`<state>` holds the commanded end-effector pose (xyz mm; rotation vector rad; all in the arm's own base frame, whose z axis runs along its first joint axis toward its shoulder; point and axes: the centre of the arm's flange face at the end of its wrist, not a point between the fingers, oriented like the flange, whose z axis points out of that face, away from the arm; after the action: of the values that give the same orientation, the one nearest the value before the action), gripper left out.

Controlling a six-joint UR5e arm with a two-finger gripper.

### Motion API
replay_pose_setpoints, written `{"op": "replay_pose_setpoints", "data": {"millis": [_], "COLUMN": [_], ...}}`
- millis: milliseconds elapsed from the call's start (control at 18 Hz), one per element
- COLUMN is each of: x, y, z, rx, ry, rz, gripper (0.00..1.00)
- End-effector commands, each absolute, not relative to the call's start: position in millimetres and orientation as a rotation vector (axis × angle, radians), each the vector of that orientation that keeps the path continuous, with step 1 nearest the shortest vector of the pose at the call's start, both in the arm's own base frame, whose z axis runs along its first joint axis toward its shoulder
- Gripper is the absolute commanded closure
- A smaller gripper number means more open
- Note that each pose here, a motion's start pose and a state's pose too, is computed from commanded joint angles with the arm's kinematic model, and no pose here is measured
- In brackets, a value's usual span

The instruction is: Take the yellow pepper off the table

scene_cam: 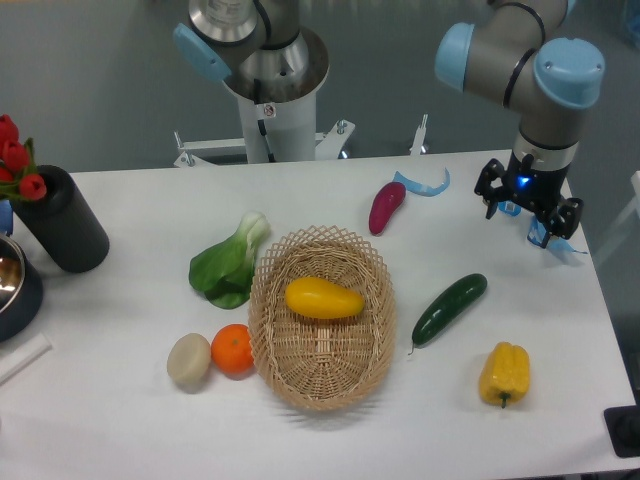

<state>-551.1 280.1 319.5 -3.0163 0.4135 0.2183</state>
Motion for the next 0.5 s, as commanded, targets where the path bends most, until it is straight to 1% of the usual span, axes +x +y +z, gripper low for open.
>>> {"op": "replay_pose_setpoints", "data": {"millis": [278,500], "x": [-551,-555], "y": [285,299], "z": [323,303], "rx": [-2.991,-2.852], "ry": [0.416,0.337], "rz": [0.224,0.211], "gripper": [0.0,0.0]}}
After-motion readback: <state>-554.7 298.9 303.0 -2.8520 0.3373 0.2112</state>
